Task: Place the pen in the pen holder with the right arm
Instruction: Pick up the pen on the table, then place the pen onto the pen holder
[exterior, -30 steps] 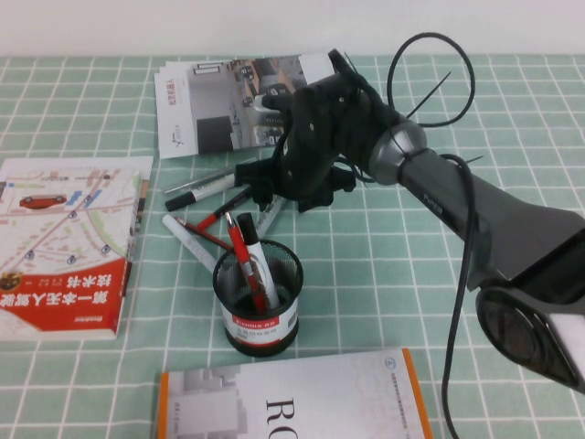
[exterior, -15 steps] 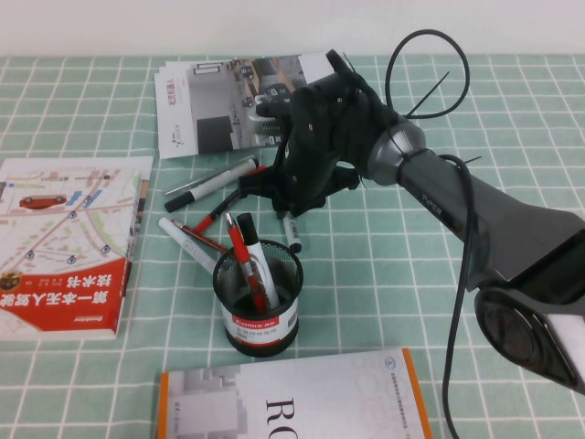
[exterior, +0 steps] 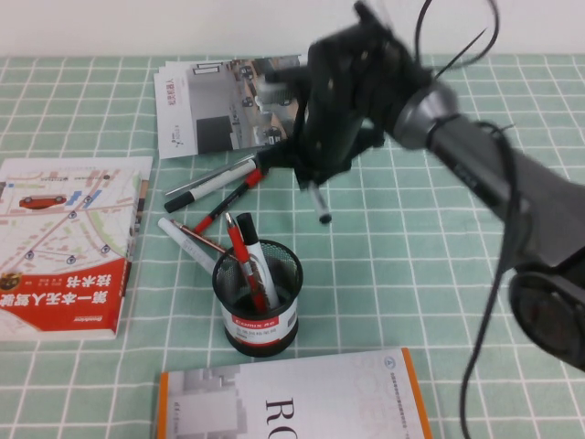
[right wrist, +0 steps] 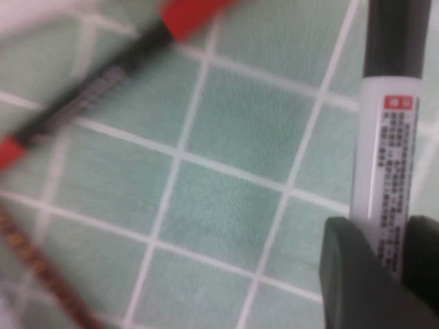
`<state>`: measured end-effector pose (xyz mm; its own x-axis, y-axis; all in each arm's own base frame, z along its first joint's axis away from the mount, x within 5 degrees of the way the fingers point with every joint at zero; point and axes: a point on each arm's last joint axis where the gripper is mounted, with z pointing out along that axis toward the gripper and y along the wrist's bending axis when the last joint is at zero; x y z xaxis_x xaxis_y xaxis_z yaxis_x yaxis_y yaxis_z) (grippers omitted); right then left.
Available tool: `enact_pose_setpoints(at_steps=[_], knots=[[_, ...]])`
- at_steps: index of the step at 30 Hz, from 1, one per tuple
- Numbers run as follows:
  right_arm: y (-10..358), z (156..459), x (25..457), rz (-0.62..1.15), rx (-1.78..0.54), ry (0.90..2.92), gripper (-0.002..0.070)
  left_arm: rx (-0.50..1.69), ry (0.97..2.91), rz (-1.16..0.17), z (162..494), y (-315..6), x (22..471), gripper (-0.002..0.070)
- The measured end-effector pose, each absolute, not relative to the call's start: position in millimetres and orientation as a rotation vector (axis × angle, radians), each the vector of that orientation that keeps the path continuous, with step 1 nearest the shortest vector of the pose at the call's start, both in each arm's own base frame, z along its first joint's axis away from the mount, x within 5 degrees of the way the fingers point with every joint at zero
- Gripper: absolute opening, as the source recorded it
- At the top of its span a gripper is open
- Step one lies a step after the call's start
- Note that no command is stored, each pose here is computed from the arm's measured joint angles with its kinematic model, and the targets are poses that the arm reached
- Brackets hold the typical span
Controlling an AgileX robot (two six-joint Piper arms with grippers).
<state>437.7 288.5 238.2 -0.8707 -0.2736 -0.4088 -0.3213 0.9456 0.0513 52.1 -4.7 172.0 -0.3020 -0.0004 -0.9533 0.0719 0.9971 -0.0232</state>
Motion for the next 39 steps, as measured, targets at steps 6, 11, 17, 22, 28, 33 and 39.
enact_pose_setpoints(at_steps=[6,11,17,22,28,33,39], knots=[[279,292,426,0.18,-0.462,2.586,0.0111,0.052,1.877,-0.071,172,-5,52,-0.0004],[272,317,415,0.196,-0.484,2.55,0.0111,0.052,1.877,-0.071,172,-5,52,-0.0004],[253,340,387,0.188,-0.494,2.557,0.0111,0.052,1.877,-0.071,172,-5,52,-0.0004],[231,345,350,0.282,-0.484,2.424,0.0111,0.052,1.877,-0.071,172,-5,52,-0.0004],[199,338,295,0.467,-0.418,2.087,0.0111,0.052,1.877,-0.071,172,-5,52,-0.0004],[204,313,269,0.556,-0.458,1.868,0.0111,0.052,1.877,-0.071,172,-5,52,-0.0004],[233,288,241,0.699,-0.605,1.54,0.0111,0.052,1.877,-0.071,172,-5,52,-0.0004]])
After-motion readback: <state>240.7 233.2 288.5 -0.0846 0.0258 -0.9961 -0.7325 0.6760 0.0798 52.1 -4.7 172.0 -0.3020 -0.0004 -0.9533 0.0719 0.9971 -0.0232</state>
